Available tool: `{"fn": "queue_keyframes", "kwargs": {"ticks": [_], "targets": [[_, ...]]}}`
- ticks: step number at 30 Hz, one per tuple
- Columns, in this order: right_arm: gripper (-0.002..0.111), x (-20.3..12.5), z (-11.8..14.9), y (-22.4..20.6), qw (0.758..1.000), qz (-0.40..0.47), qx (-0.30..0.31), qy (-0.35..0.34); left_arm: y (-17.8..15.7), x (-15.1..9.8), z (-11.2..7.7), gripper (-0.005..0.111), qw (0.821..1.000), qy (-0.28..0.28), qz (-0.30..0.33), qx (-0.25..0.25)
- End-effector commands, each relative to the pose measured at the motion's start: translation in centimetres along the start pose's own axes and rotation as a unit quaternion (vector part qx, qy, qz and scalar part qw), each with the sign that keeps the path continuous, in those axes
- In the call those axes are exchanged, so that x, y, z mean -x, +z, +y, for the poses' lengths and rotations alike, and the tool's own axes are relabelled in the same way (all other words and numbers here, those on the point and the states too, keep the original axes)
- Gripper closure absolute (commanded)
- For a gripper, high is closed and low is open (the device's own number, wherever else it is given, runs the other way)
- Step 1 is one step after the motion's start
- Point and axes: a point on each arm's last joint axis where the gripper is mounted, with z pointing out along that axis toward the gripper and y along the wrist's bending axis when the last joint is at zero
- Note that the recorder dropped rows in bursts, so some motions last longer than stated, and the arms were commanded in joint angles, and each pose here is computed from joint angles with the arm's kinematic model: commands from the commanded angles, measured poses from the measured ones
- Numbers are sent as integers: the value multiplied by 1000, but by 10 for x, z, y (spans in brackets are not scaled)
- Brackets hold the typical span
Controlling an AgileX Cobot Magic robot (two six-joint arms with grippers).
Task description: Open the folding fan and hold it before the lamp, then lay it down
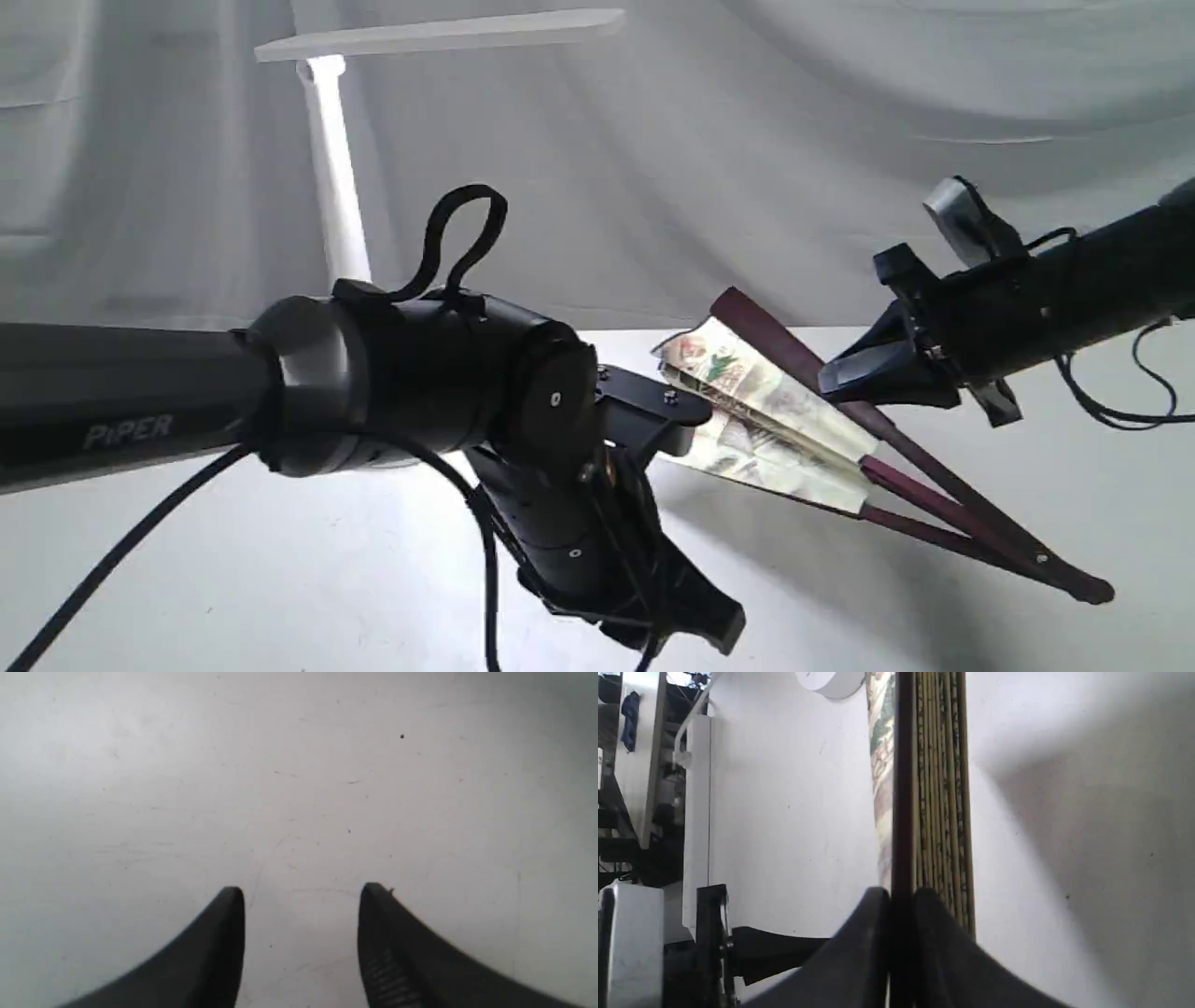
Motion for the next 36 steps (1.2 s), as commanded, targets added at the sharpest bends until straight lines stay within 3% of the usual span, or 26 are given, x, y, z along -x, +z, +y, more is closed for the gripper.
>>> {"fn": "queue_keyframes", "kwargs": {"ticks": [1,9,14,20,23,26,28,31,36], "targets": [[108,-7,5,-14,999,-27,19,-14,-18,0,-3,70,998,11,-56,-4],[108,-19,2,-12,999,-22,26,-3,-43,-22,0,70,982,0,-187,-12],[108,-19,8,-16,999,-28,27,-15,-53,-43,5,70,959,-9,-283,-10],[108,-19,14,-20,999,-33,27,-26,-51,-66,12,70,917,-64,-394,-25],[108,-19,14,-20,999,-33,27,-27,-49,-79,16,70,882,-115,-454,-55],[108,-19,14,-20,999,-33,27,-28,-51,-85,17,70,845,-116,-516,-74],[108,-19,14,-20,999,-33,27,-28,-50,-88,17,70,832,-111,-538,-77],[108,-19,14,-20,999,-33,27,-28,-43,-89,18,70,834,-115,-534,-78],[108,-19,15,-19,999,-34,29,-29,-22,-92,20,68,830,-192,-511,-119]]}}
